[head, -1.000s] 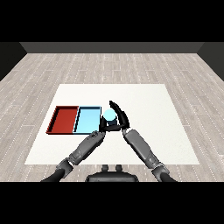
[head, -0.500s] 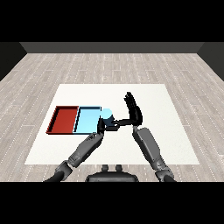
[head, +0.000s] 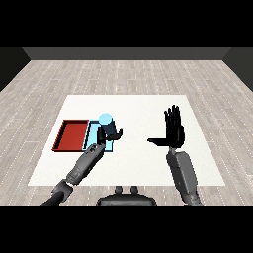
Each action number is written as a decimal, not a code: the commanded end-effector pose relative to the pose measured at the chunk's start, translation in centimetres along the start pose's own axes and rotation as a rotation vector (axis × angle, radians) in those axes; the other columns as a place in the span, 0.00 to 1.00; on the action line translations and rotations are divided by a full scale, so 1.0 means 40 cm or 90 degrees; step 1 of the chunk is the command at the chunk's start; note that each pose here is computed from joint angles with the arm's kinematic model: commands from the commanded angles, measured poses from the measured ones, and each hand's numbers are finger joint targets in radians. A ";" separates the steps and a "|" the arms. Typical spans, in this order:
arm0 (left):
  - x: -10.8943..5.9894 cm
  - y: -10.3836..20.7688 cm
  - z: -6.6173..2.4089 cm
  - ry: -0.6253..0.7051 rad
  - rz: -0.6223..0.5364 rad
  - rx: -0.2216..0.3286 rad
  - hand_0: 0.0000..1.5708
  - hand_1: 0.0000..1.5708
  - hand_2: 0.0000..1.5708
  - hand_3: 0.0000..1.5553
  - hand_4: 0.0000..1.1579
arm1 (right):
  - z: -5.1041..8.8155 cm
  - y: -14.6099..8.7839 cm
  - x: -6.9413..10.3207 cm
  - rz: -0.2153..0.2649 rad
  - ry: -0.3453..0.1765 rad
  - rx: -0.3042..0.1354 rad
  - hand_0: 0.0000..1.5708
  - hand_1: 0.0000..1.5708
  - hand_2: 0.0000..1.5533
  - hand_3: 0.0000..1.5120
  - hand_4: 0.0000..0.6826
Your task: Pick the blue can and put it in the blue box
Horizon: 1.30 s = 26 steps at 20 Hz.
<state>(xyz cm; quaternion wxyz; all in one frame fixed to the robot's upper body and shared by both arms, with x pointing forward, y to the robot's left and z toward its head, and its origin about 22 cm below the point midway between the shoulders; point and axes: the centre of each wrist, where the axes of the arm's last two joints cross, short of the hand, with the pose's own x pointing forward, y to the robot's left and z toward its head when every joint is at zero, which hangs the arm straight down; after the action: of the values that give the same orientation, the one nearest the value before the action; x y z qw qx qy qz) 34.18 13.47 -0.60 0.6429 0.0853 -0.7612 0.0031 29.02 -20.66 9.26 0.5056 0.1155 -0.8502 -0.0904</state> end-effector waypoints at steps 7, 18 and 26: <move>-0.047 0.170 -0.125 0.078 -0.091 0.074 1.00 1.00 1.00 0.97 0.96 | 0.031 -0.096 -0.016 0.029 -0.012 -0.040 0.00 0.00 0.00 0.00 0.00; -0.141 0.262 -0.133 0.316 -0.238 0.129 1.00 1.00 0.96 0.87 0.85 | -0.002 -0.103 -0.069 0.020 0.027 -0.080 0.00 0.00 0.00 0.00 0.00; -0.276 0.221 0.028 0.450 -0.308 0.071 0.56 0.56 0.48 0.27 0.81 | 0.018 -0.123 -0.073 0.015 0.018 -0.073 0.00 0.00 0.00 0.00 0.00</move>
<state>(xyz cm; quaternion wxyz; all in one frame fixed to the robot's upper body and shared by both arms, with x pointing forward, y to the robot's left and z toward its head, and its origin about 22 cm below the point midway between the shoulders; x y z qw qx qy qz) 35.95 23.63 -8.21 0.8269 0.2872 -0.4811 -0.0483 30.64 -23.98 5.56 0.5288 0.0730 -0.8357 -0.1294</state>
